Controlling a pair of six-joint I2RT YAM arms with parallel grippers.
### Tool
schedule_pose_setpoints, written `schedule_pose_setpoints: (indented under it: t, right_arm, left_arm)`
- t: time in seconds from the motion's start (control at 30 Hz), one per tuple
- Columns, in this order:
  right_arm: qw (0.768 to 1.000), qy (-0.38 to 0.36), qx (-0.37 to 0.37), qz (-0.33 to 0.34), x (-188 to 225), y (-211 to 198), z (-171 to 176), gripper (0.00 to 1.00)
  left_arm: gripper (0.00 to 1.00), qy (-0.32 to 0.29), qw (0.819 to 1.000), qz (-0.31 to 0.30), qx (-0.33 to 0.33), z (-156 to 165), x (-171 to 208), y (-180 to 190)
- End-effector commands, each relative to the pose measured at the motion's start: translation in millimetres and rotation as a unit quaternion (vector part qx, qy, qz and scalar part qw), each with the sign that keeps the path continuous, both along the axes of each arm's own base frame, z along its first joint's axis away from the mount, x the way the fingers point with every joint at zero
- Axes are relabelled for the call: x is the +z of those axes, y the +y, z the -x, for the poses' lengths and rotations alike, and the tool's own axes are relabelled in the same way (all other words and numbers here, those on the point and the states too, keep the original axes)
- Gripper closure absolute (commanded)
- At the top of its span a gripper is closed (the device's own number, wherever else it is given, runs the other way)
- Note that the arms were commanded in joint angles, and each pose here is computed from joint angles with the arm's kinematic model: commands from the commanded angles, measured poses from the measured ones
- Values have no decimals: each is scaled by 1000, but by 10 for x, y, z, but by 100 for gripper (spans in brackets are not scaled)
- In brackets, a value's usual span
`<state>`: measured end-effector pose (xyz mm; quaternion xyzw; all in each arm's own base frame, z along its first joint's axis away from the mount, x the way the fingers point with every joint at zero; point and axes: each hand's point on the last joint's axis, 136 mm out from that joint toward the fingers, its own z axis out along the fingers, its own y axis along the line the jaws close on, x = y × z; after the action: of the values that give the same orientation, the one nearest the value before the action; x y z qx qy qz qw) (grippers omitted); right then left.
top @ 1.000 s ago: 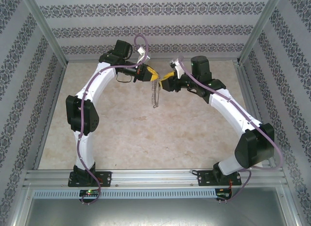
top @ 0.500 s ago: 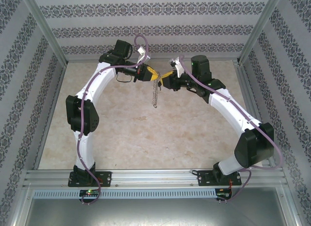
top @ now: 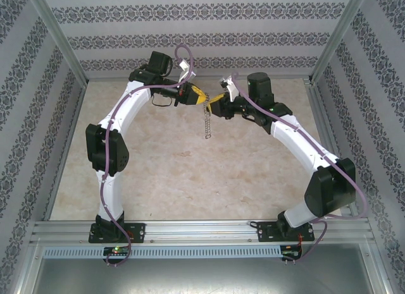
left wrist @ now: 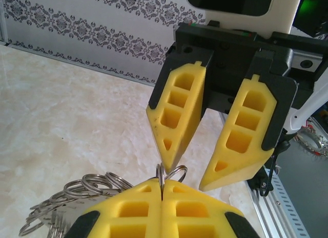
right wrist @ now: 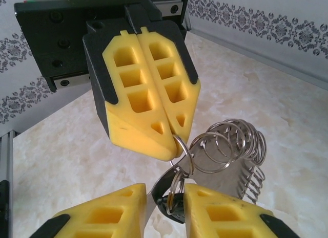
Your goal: Put the keys on the keyring
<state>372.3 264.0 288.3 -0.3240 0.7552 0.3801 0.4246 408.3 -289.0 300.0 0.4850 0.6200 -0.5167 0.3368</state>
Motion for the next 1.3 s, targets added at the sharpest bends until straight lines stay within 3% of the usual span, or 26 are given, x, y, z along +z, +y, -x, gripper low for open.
schedule_pose_setpoints:
  t: [0.0,0.17,0.87,1.03,1.27]
  right_arm:
    - [1000,4,17,-1,-34,72,25,81]
    - [1000,8,24,0,-52,84,52,100]
    - [997,9,78,18,-92,422,200,100]
    - [997,8,77,3,20,336,240,66]
    - [997,-12,25,-66,389,-156,187,59]
  left_arm:
    - [100,-37,999,20,-13,61,260,-53]
    - [100,-41,999,20,-11,63,277,-49]
    - [100,-42,999,22,-9,71,271,-44]
    - [100,-42,999,20,-8,72,265,-44]
    - [100,-47,999,22,-9,93,300,-38]
